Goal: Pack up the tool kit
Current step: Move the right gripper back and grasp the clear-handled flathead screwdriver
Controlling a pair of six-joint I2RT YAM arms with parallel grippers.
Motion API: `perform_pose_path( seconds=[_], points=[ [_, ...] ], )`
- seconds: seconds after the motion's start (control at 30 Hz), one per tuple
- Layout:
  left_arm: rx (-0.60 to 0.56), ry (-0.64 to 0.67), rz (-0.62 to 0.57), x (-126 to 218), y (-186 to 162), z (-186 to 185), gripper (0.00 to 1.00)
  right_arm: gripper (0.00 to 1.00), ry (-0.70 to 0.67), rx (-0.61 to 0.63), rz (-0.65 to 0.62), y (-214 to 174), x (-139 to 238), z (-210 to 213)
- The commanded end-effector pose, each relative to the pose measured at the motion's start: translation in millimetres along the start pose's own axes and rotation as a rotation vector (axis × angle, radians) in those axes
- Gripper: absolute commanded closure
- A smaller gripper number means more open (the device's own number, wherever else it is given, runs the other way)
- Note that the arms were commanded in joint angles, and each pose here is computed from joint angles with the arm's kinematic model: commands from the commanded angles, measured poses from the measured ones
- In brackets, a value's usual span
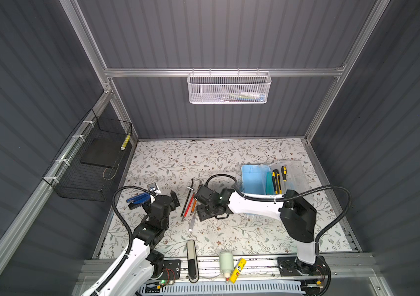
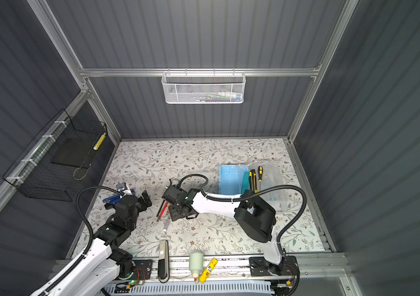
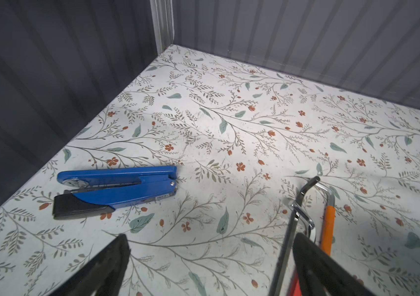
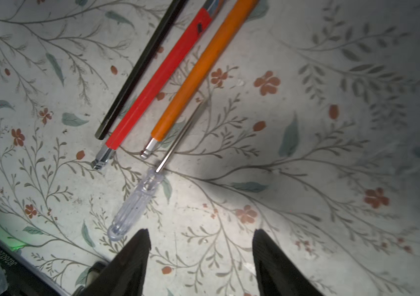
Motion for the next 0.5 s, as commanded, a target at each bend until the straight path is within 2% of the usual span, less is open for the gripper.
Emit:
perform_pose_path(
  seconds=[0.0,0.17,0.47],
  points=[
    [0.039,0.043,0.025,-0.1,-9.7,10.8,0.01,0.34,0.045,-0.019,-0.006,2.9,-1.9,21.3],
    [0.048,0.041,0.032,-1.6,-10.0,12.4,0.01,0.34,0.005,0.003,0.038,-8.2,-24.0,25.4],
    [0.042,0.028,0.041,-4.1,-10.2,10.3,0.01,0.35,-0.082,0.044,0.071,-14.2,-39.3,27.0]
  ],
)
Point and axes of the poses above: each gripper's point midway between its finger pads, its own x axis back along the fingers, its own z axis along the line the jaws close on, y = z × x, the point moved 3 cm from there along x, back along the fingers, and after that the axes turned 15 degrees about -x, right-handed, at the moved point
